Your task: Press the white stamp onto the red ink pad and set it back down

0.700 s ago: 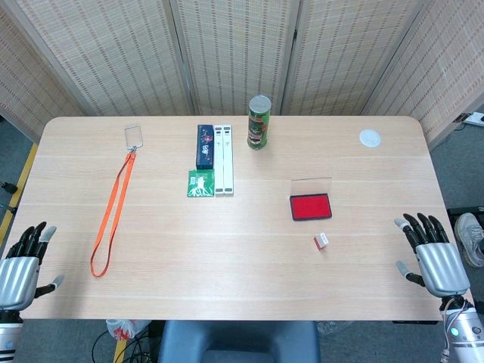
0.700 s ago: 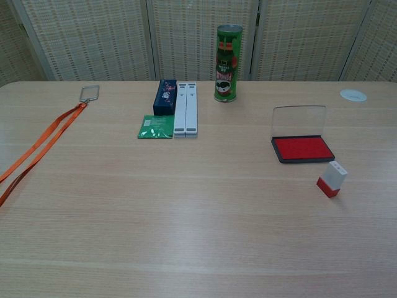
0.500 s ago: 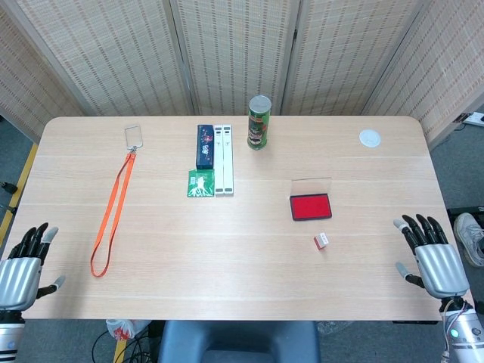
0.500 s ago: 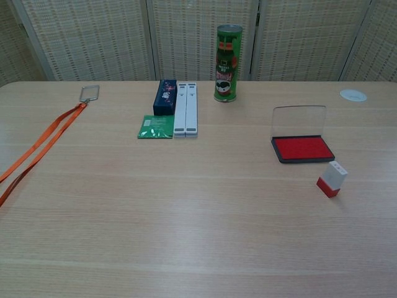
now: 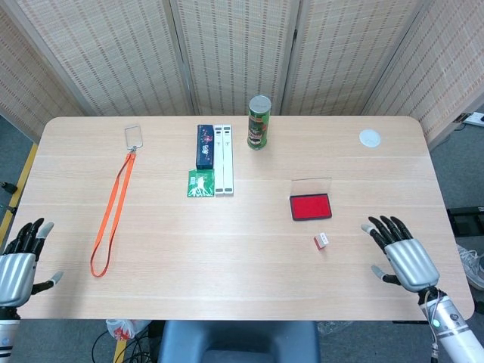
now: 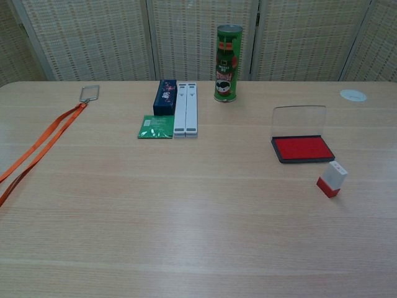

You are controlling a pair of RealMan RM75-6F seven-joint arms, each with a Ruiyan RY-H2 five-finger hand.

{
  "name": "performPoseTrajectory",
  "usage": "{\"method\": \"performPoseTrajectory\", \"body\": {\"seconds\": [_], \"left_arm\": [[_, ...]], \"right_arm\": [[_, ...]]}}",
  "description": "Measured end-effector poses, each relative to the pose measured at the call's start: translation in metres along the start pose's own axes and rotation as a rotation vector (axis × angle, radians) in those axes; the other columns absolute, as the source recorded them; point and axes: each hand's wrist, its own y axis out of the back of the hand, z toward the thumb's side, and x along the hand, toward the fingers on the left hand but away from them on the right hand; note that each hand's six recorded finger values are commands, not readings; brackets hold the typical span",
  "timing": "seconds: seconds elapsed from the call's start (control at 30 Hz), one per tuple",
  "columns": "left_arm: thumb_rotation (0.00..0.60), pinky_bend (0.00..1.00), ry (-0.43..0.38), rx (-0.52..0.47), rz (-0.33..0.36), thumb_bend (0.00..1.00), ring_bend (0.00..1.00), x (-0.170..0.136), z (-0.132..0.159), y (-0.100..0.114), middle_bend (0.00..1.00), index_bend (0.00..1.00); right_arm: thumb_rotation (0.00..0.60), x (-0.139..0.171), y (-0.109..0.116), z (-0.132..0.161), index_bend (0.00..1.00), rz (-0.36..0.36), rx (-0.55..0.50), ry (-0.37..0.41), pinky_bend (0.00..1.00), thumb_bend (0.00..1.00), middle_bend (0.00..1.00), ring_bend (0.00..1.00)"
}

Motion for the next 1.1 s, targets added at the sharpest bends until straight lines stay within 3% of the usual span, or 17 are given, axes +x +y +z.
{"method": "performPoseTrajectory", "body": {"seconds": [0.13,0.33,0.57,0.8,1.1], "left_arm": [[0.600,0.26,0.004,0.009,-0.002,0.20,0.05,0.000,0.001,-0.002,0.06,0.02],[0.600,0.26,0.020,0.051,0.010,0.20,0.05,0.004,0.002,-0.008,0.06,0.03],[0.600,0.26,0.026,0.040,0.019,0.20,0.05,0.004,-0.001,-0.006,0.05,0.03],[0.600,0.26,0.009,0.011,0.032,0.20,0.05,-0.001,-0.001,0.001,0.03,0.03],[0.600,0.26,0.014,0.011,0.027,0.20,0.05,-0.002,-0.002,0.000,0.03,0.03]], "right_arm": [[0.600,-0.023,0.000,0.009,0.20,0.064,0.052,0.039,0.00,0.25,0.02,0.00],[0.600,-0.066,-0.001,0.019,0.21,0.154,0.119,0.042,0.00,0.25,0.01,0.00],[0.600,-0.110,-0.016,0.040,0.21,0.217,0.070,0.057,0.00,0.25,0.00,0.00],[0.600,-0.126,-0.028,0.054,0.21,0.248,0.063,0.082,0.00,0.25,0.00,0.00],[0.600,-0.125,-0.038,0.053,0.21,0.285,0.077,0.079,0.00,0.25,0.00,0.00]]}}
